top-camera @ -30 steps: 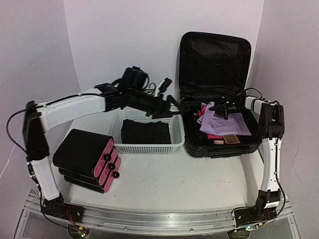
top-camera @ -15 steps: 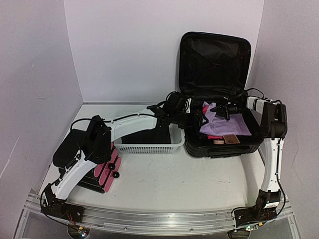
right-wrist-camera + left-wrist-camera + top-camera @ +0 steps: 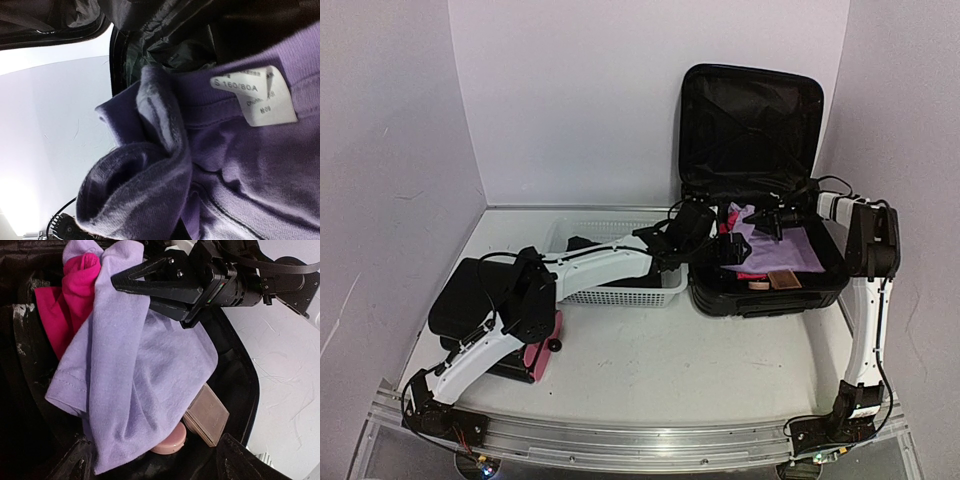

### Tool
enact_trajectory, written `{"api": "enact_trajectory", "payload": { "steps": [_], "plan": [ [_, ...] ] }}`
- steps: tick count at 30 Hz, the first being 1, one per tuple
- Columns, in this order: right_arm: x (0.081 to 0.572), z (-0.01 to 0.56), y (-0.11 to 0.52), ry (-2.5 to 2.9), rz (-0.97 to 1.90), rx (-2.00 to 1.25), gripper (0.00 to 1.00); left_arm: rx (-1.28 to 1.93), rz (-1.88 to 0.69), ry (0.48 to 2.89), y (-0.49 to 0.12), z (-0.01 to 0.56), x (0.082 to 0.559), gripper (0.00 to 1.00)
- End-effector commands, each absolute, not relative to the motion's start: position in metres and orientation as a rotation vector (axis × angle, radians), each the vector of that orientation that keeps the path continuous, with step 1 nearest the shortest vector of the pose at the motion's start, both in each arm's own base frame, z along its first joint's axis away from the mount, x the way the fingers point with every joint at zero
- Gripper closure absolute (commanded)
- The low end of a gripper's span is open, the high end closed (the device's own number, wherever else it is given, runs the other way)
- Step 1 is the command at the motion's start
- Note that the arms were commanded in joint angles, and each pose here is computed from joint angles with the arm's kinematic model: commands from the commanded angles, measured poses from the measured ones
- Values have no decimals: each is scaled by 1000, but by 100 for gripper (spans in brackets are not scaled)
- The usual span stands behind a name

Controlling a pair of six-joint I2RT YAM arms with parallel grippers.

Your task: Open, take out, and arrange the luggage

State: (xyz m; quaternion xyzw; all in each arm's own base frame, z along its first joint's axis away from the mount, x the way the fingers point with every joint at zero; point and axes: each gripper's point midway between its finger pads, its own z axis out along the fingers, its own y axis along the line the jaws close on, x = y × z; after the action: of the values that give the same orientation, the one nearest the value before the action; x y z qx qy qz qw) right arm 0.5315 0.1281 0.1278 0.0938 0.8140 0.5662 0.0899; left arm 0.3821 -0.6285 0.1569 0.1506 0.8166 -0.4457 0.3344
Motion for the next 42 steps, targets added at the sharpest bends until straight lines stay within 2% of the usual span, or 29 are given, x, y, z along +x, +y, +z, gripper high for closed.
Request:
{"api": "enact_trajectory", "payload": {
  "steps": [1,5,8,10,14,18,23,27,31,35,38,40,42],
  "plan": [
    [526,170,130,2351,1677,173,98,377,-1060,2055,-625,149,407,13],
    [526,176,130,2345,1674,170,97,360,-1001,2062,-621,139,411,16],
    [528,177,129,2351,1654,182,91,393,-1059,2051,-628,148,403,31],
    [530,174,127,2368,1623,212,88,448,-1098,2016,-632,171,393,30],
    [520,152,115,2549,1406,283,53,546,-1104,1949,-624,223,372,21],
    [505,150,96,2654,1132,230,25,660,-1164,1853,-611,290,346,16],
    [472,178,82,2694,780,-3,11,809,-1225,1769,-578,364,303,13],
    [440,188,99,2689,563,-283,8,853,-1208,1755,-543,394,284,12],
    [411,173,124,2658,260,-698,7,885,-1130,1775,-493,411,276,12],
    [391,163,145,2515,109,-1128,6,801,-1076,1861,-422,407,289,11],
    [370,158,166,2340,126,-1441,14,727,-1070,1892,-366,410,290,12],
    [369,147,172,2238,15,-1586,18,719,-995,1919,-336,403,285,11],
    [372,141,177,2178,-7,-1658,28,720,-892,1928,-310,398,280,11]
  ]
}}
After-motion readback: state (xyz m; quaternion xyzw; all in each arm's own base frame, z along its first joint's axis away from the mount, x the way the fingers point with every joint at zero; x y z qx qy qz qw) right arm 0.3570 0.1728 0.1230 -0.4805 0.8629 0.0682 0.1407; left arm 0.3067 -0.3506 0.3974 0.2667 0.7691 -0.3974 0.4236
